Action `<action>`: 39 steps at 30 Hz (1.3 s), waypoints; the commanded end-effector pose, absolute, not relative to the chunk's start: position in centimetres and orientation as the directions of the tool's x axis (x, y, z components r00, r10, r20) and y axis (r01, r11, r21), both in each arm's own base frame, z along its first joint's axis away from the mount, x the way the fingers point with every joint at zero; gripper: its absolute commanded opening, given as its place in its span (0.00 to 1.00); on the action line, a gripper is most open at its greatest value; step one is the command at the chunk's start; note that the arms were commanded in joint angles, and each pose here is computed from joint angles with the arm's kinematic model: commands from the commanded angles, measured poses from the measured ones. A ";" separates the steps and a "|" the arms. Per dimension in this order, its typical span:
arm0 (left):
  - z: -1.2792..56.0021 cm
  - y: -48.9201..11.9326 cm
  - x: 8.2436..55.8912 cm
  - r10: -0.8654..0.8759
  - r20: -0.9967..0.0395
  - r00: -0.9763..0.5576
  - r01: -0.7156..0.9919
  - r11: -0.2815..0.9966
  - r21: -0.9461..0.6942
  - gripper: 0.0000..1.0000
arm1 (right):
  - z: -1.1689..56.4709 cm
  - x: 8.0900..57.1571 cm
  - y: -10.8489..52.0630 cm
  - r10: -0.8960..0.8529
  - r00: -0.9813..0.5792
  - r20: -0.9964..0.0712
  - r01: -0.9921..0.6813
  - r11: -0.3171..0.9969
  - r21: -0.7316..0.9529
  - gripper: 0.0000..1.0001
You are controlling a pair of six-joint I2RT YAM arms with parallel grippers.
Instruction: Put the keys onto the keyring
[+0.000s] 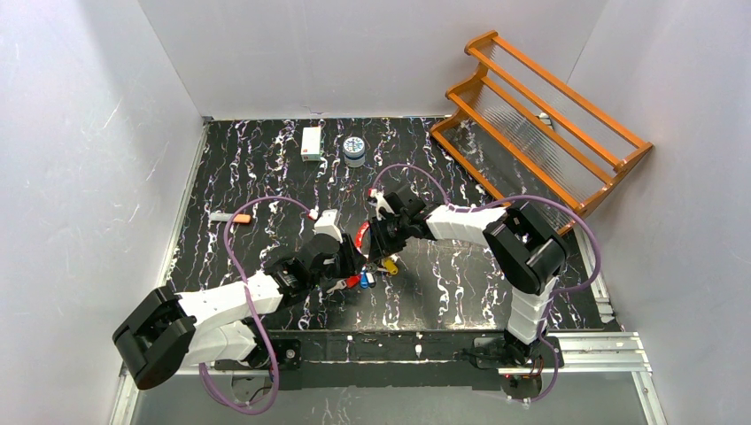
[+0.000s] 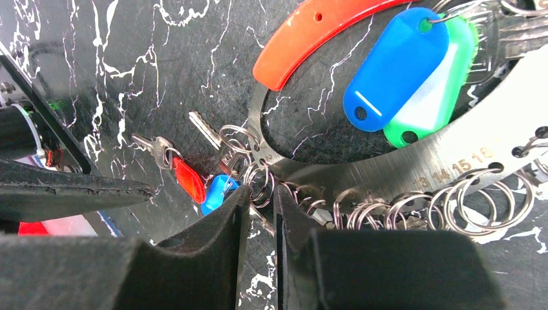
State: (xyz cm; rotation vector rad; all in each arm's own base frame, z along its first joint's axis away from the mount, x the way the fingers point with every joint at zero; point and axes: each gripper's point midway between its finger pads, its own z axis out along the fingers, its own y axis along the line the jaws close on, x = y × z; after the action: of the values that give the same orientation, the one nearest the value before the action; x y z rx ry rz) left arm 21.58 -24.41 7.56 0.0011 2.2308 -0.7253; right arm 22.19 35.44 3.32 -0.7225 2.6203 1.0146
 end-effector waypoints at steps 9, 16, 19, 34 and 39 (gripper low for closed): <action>8.1 -24.2 21.8 -0.219 -0.696 -0.684 0.224 0.845 -0.486 0.31 | 5.1 23.8 37.8 -0.309 -0.851 -0.425 -0.522 0.595 0.611 0.30; 8.2 -24.1 21.8 -0.224 -0.698 -0.680 0.223 0.844 -0.488 0.31 | 4.6 24.0 38.2 -0.296 -0.867 -0.401 -0.495 0.602 0.626 0.31; 8.2 -23.9 21.7 -0.225 -0.698 -0.680 0.221 0.845 -0.487 0.31 | 4.3 24.1 38.4 -0.294 -0.872 -0.391 -0.486 0.607 0.629 0.28; 8.6 -23.4 21.8 -0.224 -0.711 -0.667 0.216 0.854 -0.473 0.31 | 6.5 23.9 37.6 -0.317 -0.828 -0.463 -0.555 0.581 0.595 0.03; 9.0 -23.2 21.9 -0.210 -0.721 -0.660 0.221 0.863 -0.453 0.31 | 7.6 23.5 36.9 -0.341 -0.790 -0.510 -0.607 0.557 0.567 0.07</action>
State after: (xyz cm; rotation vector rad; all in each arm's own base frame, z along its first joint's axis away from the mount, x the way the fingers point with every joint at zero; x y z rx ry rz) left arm 21.46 -23.63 7.89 -0.0001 2.2263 -0.6955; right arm 23.41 37.31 4.86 -0.7064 2.5599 1.0822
